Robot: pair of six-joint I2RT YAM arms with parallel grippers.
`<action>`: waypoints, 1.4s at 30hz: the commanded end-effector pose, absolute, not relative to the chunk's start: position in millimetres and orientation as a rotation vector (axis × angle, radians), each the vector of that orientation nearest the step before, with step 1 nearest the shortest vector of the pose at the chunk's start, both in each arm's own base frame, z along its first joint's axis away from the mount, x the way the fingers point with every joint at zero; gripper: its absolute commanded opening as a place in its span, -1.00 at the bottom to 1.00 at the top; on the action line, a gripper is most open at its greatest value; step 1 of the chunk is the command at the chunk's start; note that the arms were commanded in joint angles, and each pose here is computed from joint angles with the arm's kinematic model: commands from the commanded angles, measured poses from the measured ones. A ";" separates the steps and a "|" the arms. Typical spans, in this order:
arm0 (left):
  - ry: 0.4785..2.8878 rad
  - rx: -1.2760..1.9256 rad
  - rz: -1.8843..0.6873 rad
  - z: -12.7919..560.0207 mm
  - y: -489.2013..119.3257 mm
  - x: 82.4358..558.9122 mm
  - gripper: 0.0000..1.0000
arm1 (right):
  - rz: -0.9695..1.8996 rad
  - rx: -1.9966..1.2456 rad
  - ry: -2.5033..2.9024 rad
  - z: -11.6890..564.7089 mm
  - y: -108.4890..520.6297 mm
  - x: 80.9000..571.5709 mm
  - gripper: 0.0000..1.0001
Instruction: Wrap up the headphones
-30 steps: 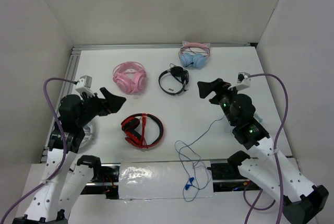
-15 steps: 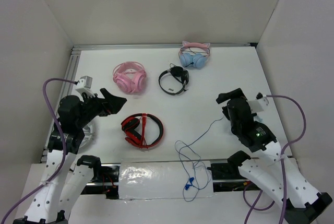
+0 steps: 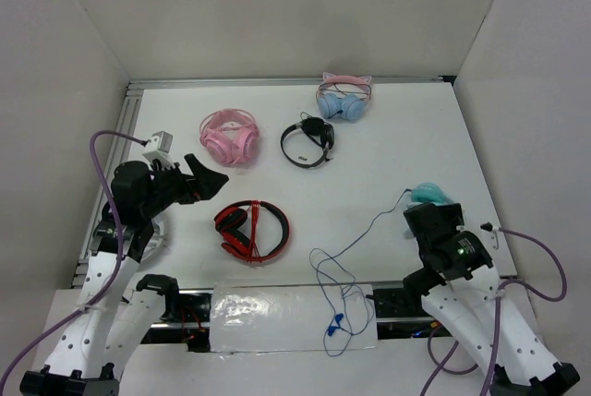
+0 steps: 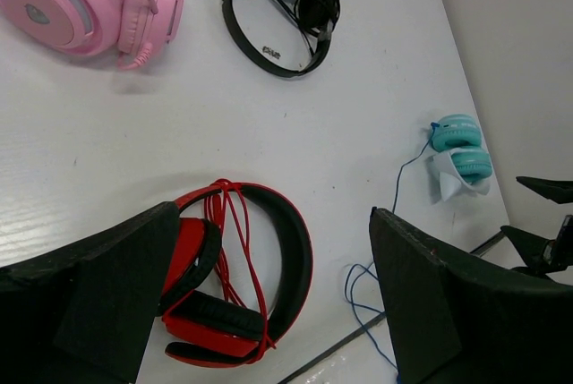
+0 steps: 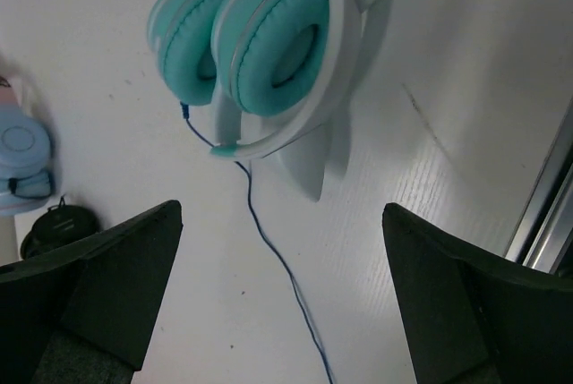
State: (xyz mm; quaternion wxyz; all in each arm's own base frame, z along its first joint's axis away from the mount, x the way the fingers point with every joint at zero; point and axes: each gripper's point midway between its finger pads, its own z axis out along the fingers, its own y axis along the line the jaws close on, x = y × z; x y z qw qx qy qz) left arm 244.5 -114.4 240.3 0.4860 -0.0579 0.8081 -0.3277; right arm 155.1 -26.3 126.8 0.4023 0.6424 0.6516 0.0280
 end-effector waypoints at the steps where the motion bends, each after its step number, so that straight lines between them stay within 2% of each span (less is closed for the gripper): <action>1: 1.907 -0.063 -0.825 257.1 -121.1 245.4 0.99 | -0.078 1.658 1.633 110.8 -40.8 145.9 0.99; 12: 1.945 -0.084 -0.812 249.4 -119.8 250.8 0.99 | -0.178 1.742 1.694 63.3 -49.2 166.3 0.99; 24: 1.963 -0.126 -0.778 245.1 -114.3 254.9 0.99 | -0.083 1.823 1.773 36.2 -64.0 183.9 0.99; 27: 1.963 -0.134 -0.772 244.9 -113.4 256.1 0.99 | -0.083 1.838 1.819 29.8 -63.0 188.0 0.93; 30: 1.968 -0.143 -0.763 243.1 -112.1 257.7 0.99 | -0.088 1.828 1.850 25.6 -62.8 190.3 0.80; 31: 1.971 -0.146 -0.760 242.6 -111.7 258.3 0.99 | -0.091 1.830 1.845 25.5 -63.8 191.1 0.67; 33: 1.976 -0.158 -0.753 241.3 -110.5 259.8 0.99 | -0.078 1.824 1.835 25.9 -64.3 194.1 0.57; 34: 1.976 -0.158 -0.753 241.9 -110.5 260.0 0.99 | -0.067 1.807 1.837 27.3 -63.9 195.9 0.44; 36: 1.979 -0.157 -0.752 241.9 -110.5 260.2 0.99 | -0.045 1.792 1.825 28.9 -64.0 199.5 0.30; 37: 1.978 -0.154 -0.752 242.5 -110.7 260.1 0.99 | -0.031 1.762 1.822 32.9 -64.3 202.2 0.11; 38: 1.979 -0.153 -0.754 242.2 -110.9 260.2 0.99 | -0.021 1.749 1.811 34.4 -65.2 204.4 0.01; 42: 1.976 -0.144 -0.759 243.8 -111.9 259.2 0.99 | -0.044 1.707 1.756 46.8 -73.9 204.9 -0.23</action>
